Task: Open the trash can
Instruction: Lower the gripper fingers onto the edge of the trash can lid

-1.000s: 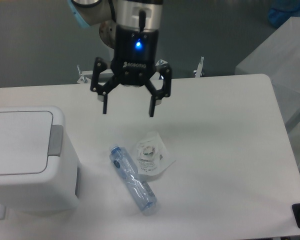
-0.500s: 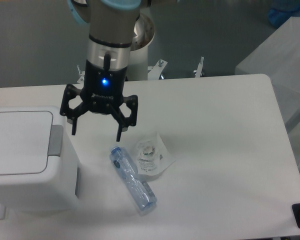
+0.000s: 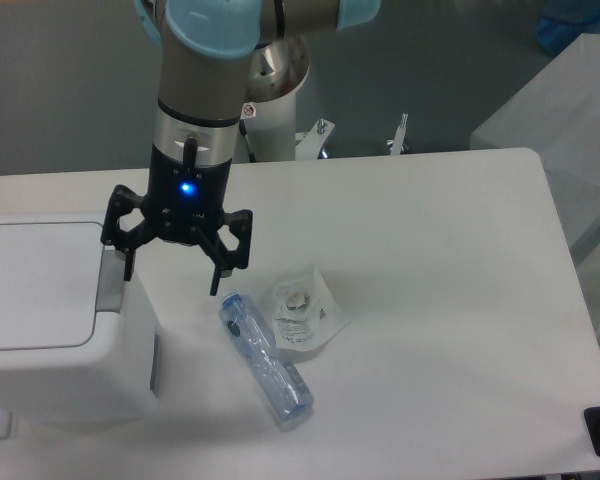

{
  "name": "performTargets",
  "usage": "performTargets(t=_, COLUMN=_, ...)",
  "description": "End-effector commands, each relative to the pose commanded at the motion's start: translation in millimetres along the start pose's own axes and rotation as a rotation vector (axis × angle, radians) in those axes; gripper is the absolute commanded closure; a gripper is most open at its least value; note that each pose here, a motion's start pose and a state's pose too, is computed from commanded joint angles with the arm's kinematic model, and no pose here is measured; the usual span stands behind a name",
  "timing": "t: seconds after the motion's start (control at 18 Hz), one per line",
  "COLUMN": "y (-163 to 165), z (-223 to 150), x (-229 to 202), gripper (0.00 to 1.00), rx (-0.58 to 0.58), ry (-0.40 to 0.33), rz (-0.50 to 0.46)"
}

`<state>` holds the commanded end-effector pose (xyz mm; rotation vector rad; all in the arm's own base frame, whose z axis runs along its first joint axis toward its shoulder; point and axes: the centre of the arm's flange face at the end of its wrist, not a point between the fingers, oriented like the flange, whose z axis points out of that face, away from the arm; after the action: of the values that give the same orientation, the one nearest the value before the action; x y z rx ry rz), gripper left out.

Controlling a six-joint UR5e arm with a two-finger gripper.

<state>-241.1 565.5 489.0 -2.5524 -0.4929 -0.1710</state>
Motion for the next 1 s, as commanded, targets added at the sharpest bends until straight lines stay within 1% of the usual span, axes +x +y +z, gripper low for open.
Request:
performTargets(t=0.17, y=4.0, z=5.9, x=6.4, gripper=0.0, rx=0.004, ry=0.003, rz=0.013)
performTargets(t=1.0, y=7.2, z=11.8, x=6.0, gripper=0.0, rx=-0.008, ry=0.008, rz=0.008)
